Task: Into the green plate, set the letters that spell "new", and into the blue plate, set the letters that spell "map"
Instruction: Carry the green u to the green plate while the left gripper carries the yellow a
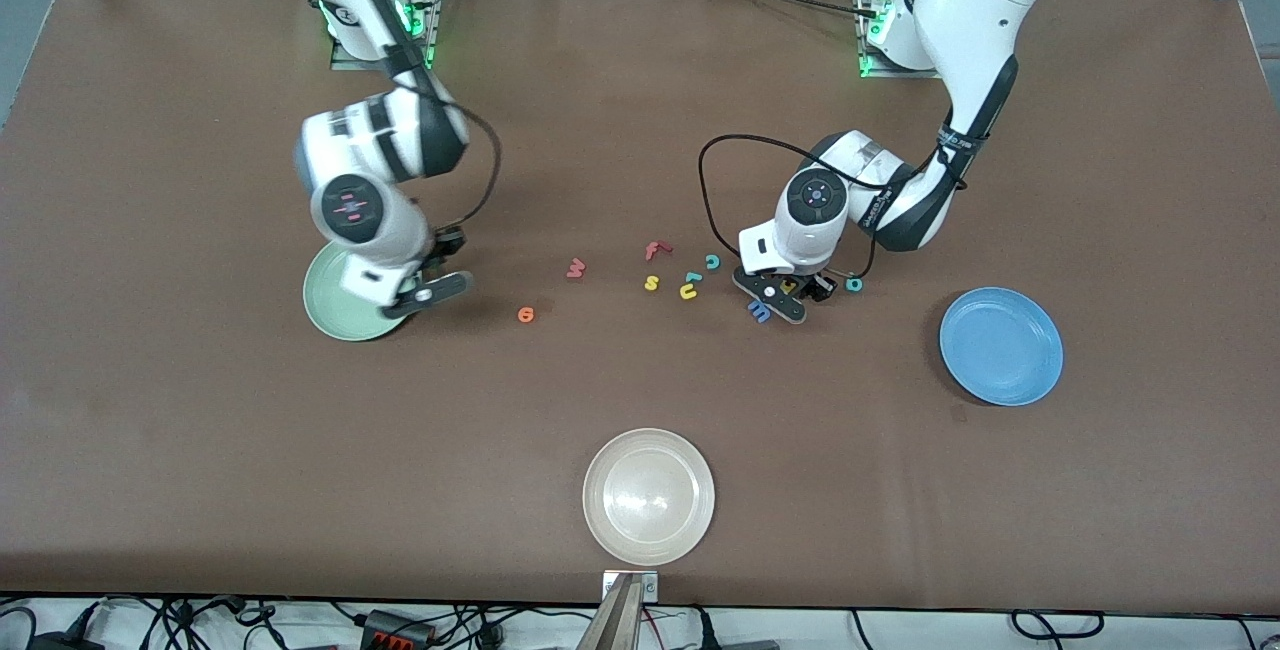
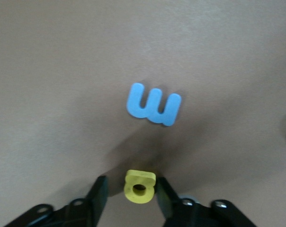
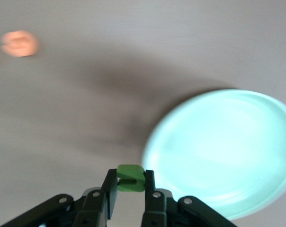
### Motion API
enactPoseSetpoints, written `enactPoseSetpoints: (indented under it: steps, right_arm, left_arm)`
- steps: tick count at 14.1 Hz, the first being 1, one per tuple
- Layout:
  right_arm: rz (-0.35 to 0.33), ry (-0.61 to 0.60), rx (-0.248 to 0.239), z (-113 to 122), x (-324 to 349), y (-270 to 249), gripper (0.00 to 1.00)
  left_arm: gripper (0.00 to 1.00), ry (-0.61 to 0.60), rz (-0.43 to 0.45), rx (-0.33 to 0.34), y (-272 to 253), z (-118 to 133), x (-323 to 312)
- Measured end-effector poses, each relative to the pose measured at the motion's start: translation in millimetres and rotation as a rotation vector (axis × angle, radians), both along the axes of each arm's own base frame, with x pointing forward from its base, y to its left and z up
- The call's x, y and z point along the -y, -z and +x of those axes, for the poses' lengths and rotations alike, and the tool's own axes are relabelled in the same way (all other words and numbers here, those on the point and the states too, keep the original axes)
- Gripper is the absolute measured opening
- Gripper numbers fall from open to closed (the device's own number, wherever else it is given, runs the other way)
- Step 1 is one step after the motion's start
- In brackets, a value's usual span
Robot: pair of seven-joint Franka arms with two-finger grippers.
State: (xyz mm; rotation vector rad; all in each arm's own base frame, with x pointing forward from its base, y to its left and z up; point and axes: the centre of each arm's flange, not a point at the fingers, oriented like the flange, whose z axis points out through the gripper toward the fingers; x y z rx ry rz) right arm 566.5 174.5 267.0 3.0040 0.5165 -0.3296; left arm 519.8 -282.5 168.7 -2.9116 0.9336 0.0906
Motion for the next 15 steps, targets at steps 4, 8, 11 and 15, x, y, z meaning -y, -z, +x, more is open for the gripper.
enactPoseSetpoints:
  steps: [4, 8, 11, 15]
  right_arm:
    - [-0.009, 0.112, -0.009, 17, 66, 9, 0.27]
    - [-0.028, 0.123, -0.032, 17, 69, 40, 0.27]
    - [-0.043, 0.129, -0.056, 15, 74, 66, 0.28]
    - [-0.028, 0.125, 0.01, 36, 68, 51, 0.63]
  left_arm:
    - [0.28, -0.003, -0.002, 0.007, -4, 2, -2]
    - [0.28, -0.02, 0.011, 0.011, -17, 11, -10]
    - [0.28, -0.072, 0.1, -0.035, -63, 34, -43]
    - [0.28, -0.095, 0.164, -0.091, -121, 67, -108]
